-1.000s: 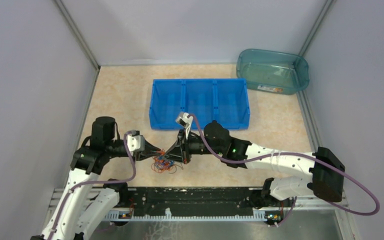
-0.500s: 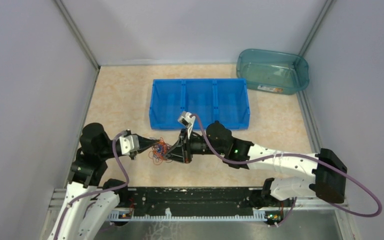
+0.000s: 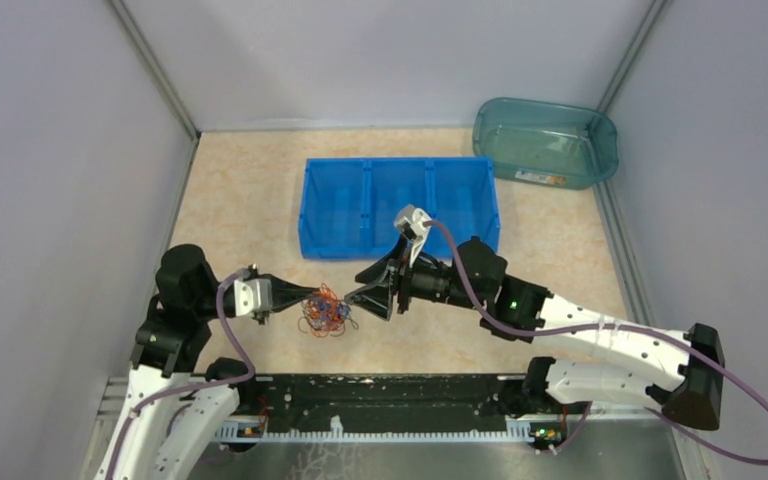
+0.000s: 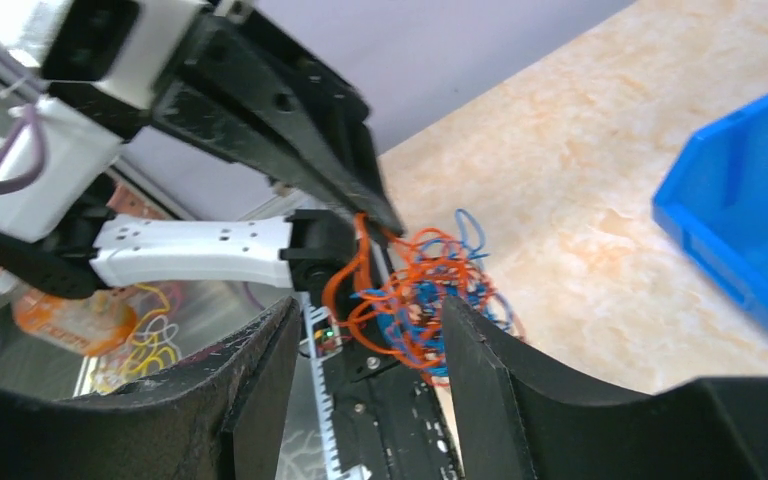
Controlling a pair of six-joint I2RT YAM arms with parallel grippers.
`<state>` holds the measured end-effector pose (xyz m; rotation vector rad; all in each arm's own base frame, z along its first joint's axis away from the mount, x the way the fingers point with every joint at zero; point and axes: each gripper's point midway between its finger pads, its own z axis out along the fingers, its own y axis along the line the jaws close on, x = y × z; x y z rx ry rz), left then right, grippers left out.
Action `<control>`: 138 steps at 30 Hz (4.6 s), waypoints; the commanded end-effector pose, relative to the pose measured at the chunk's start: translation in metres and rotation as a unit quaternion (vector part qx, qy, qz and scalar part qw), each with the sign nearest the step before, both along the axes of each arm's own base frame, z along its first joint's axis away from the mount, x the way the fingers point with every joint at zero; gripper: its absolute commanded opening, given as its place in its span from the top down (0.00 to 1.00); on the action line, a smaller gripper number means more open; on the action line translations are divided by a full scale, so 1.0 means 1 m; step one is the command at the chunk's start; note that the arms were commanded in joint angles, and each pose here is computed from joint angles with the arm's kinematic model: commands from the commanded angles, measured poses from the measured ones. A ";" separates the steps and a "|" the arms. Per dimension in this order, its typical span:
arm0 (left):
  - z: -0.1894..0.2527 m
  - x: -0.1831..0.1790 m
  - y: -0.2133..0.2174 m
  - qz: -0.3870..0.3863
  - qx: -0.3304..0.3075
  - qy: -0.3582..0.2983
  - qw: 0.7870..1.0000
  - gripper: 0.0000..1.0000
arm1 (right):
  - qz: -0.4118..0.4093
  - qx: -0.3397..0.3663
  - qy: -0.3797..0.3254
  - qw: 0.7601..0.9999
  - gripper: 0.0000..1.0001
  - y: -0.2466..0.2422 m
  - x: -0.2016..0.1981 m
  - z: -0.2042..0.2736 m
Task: Untangle the cables
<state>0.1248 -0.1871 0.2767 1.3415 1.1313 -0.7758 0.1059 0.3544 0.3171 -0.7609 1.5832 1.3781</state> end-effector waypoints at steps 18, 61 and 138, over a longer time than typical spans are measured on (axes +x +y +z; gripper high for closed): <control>0.040 -0.024 -0.006 -0.053 -0.030 0.026 0.998 0.96 | 0.018 0.030 -0.028 0.999 0.25 0.050 0.012 0.009; 0.158 -0.049 -0.013 -0.090 -0.134 0.110 0.981 0.96 | -0.299 -0.042 0.048 0.952 0.29 -0.029 0.078 -0.136; 0.123 -0.036 -0.016 -0.102 -0.094 0.114 0.984 0.90 | -0.061 0.005 -0.251 0.966 0.24 0.033 0.022 0.037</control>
